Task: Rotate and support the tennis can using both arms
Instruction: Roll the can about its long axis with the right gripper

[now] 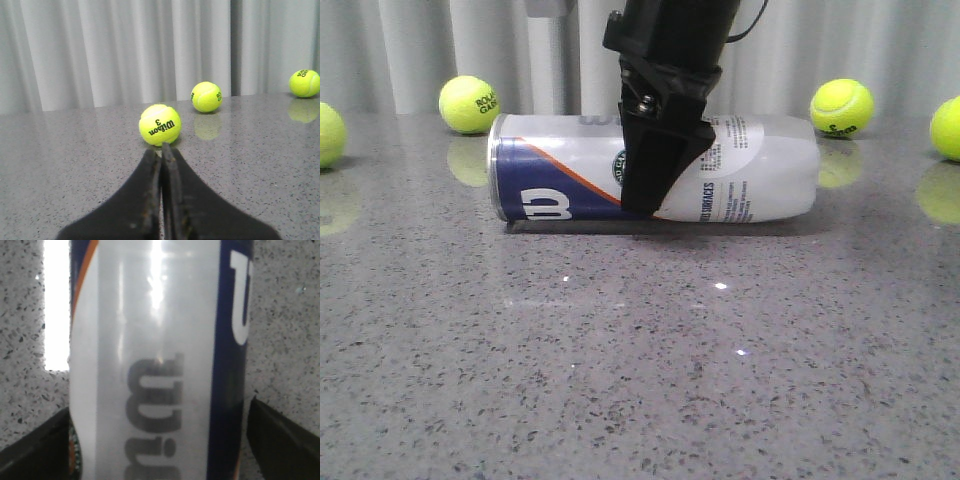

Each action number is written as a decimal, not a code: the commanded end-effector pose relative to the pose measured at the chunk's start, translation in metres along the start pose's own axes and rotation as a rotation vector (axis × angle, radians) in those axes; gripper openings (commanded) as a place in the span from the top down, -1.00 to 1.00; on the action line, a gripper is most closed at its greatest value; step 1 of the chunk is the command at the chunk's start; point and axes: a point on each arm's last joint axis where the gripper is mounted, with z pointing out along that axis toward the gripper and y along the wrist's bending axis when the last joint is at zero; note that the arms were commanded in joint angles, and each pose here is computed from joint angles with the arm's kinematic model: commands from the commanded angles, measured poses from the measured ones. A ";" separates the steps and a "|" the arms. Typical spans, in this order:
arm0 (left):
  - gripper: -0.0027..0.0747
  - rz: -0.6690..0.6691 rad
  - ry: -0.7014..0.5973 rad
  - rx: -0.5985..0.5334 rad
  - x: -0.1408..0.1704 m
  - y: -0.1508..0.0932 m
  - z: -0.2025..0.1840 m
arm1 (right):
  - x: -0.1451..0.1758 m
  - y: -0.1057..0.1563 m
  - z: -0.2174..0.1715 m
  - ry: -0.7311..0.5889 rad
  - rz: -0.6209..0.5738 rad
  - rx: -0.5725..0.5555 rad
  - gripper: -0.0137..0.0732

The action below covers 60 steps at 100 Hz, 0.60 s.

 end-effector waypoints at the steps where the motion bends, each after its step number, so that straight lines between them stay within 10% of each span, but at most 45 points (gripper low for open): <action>1: 0.99 -0.011 -0.067 -0.003 0.007 -0.001 -0.002 | -0.008 -0.002 -0.038 -0.069 -0.012 0.086 -0.81; 60: 0.99 -0.011 -0.067 -0.003 0.007 -0.001 -0.002 | -0.009 0.003 -0.062 -0.097 -0.021 0.125 -0.81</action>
